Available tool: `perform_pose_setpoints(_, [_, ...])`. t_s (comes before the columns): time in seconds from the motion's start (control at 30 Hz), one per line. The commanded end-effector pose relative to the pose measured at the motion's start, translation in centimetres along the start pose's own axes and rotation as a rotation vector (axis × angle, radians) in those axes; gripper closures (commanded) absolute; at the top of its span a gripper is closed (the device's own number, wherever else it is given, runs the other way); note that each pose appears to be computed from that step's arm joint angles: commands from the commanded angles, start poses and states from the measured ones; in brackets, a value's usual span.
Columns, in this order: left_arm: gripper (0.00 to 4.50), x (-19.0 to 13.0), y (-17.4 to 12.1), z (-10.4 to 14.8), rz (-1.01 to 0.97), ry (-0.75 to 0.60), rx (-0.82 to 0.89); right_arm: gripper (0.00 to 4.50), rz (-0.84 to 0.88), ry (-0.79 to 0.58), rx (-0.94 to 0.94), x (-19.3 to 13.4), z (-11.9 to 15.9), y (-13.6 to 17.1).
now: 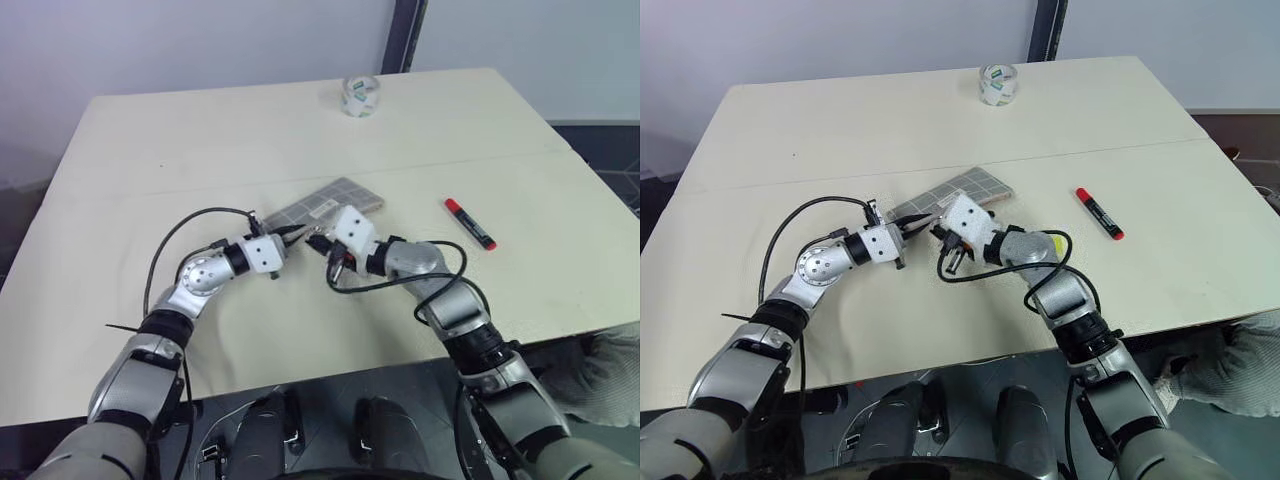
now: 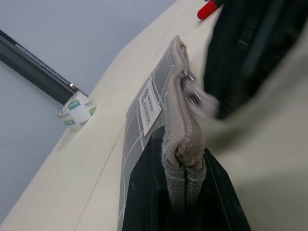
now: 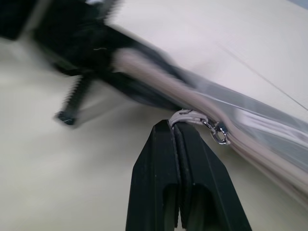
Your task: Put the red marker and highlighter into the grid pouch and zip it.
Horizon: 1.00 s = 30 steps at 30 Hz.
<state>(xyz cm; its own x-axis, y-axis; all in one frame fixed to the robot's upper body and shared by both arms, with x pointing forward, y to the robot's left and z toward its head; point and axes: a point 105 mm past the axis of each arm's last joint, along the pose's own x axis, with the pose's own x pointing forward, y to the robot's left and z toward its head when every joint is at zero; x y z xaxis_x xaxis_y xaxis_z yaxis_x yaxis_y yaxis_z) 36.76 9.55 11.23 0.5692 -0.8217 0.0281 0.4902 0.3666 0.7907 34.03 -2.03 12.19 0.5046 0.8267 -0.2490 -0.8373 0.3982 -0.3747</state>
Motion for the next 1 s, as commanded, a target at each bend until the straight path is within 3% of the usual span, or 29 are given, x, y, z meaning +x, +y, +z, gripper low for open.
perform_pose_setpoints(0.03, [4.50, 0.8, -0.5, 0.6, -0.025, -0.023, 0.020, 4.47, 0.053, -0.067, -0.063, 0.9, 2.0, 1.1])
perform_pose_setpoints(0.27, [4.50, 0.7, -0.4, 0.7, -0.023, -0.023, 0.041, 4.47, 0.003, -0.052, -0.038, 0.1, 1.3, -0.2])
perform_pose_setpoints(0.3, [4.50, 0.6, -0.4, 0.6, -0.021, -0.022, 0.043, 4.22, -0.007, -0.049, -0.025, -0.3, 1.1, -0.6])
perform_pose_setpoints(0.4, [4.50, 0.4, -0.1, 0.5, -0.011, -0.016, 0.056, 3.26, -0.018, -0.029, -0.011, -2.3, 0.0, -1.1])
perform_pose_setpoints(0.6, [4.50, 0.1, 0.0, 0.6, -0.003, -0.020, 0.078, 0.23, -0.115, -0.024, -0.027, -6.1, -1.1, -1.6])
perform_pose_setpoints(0.73, [4.50, 0.0, -0.1, 0.8, -0.010, -0.033, 0.086, 0.10, -0.258, -0.235, 0.144, -10.0, 0.7, -2.1])
perform_pose_setpoints(1.0, [4.50, -0.1, -0.4, 0.8, -0.026, -0.038, 0.090, 0.10, -0.565, -0.121, 0.242, -14.1, -2.4, 0.1])
